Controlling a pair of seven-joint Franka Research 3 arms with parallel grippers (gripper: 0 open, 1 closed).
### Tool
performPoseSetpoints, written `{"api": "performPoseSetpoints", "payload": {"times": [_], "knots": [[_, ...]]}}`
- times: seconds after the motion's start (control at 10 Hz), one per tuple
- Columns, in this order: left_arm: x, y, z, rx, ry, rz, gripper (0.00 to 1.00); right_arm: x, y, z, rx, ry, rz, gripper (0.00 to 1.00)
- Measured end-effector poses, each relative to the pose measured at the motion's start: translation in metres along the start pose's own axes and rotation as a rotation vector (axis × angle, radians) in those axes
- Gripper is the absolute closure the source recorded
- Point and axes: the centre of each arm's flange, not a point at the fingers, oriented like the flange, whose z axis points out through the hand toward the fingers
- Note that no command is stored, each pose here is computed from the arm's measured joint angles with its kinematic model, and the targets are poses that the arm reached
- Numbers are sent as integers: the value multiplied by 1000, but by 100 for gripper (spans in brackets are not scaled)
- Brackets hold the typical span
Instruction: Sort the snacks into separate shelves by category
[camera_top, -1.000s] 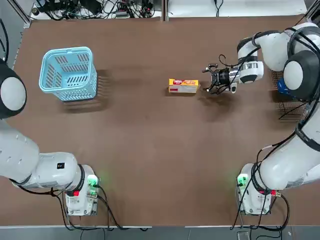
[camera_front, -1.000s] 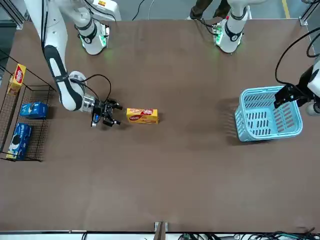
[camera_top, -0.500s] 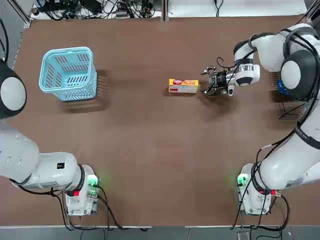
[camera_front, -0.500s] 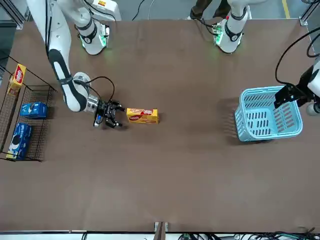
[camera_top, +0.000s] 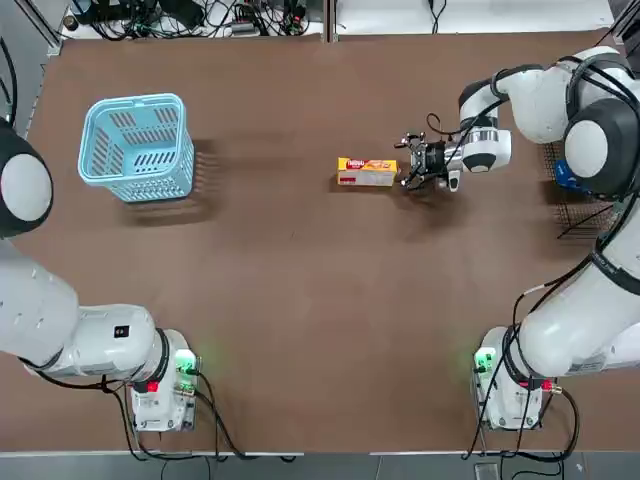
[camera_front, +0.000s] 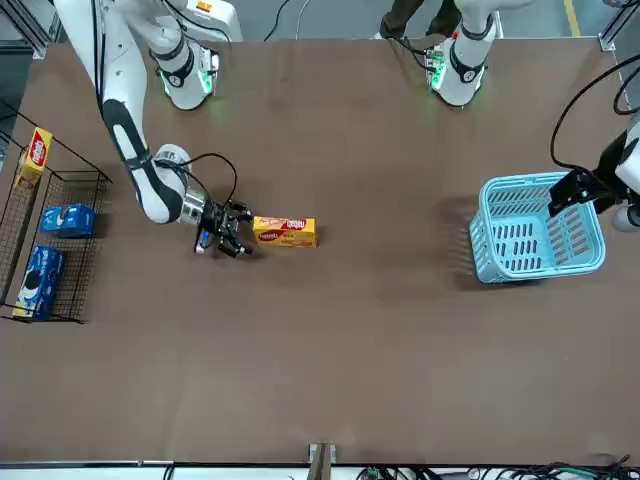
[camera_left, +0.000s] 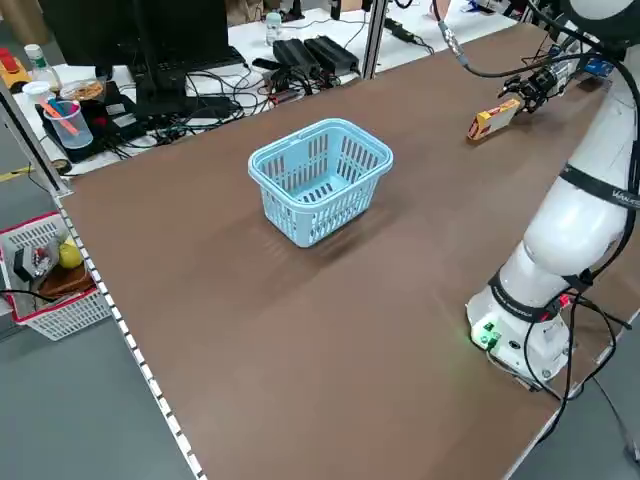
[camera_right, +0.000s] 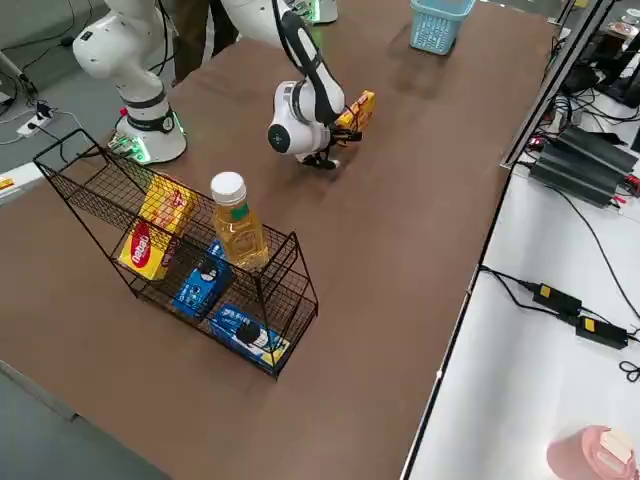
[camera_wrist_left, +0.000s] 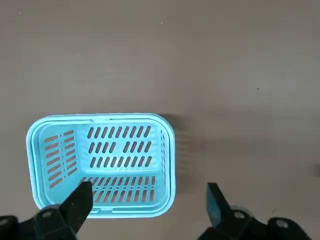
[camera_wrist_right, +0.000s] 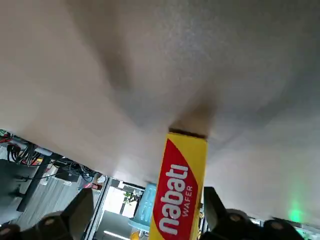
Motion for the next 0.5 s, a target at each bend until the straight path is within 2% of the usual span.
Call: {"api": "performPoseSetpoints", "payload": {"times": [0.1,0.2,0.3,0.4,0.5], "knots": [[0,0,0,0,0,0,0,1,0,-1,1,1,-20,11],[0,0,0,0,0,0,0,1,-1,-1,3,1,-38,30],[0,0,0,0,1,0,0,0,-2,0,4,-3,-51,43],[0,0,0,0,1,0,0,-2,-4,1,8,-9,-55,61],[0,0,0,0,1,0,0,-3,-5,0,11,-13,-57,73]]}}
